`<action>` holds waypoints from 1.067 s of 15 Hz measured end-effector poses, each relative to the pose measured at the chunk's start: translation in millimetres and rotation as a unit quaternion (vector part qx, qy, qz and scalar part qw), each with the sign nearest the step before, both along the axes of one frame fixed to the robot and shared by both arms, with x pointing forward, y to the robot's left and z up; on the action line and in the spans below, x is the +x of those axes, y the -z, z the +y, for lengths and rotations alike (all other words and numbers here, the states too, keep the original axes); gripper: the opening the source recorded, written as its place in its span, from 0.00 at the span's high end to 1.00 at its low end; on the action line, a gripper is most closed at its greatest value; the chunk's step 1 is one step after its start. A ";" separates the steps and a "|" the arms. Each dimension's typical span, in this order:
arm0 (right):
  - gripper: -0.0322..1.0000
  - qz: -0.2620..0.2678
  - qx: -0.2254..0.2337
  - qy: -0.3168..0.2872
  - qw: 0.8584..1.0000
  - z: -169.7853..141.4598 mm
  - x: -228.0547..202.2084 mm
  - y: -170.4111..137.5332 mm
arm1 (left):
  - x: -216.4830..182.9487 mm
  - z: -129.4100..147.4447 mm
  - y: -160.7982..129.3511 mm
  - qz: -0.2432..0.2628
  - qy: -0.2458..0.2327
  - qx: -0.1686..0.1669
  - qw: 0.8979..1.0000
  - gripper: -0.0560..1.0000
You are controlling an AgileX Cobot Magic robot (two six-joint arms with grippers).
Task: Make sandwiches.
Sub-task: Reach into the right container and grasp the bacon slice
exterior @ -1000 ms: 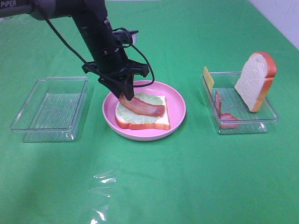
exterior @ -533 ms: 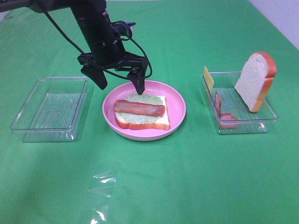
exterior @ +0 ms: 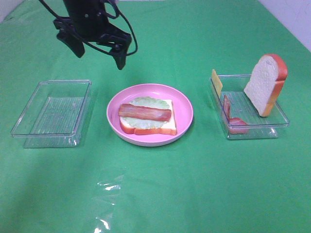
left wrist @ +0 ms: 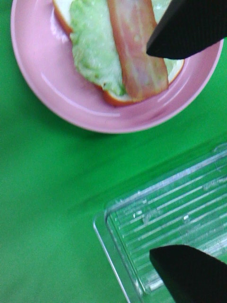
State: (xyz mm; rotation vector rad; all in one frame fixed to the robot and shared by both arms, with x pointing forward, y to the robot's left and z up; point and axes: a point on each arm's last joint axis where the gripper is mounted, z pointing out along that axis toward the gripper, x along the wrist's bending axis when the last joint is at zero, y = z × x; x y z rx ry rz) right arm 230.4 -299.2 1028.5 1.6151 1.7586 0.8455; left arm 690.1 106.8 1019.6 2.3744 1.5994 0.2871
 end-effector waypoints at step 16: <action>0.10 0.000 0.000 0.000 1.000 0.0 0.0 0.0 | -54.7 177.7 -11.1 0.092 -0.161 -0.007 0.983 0.01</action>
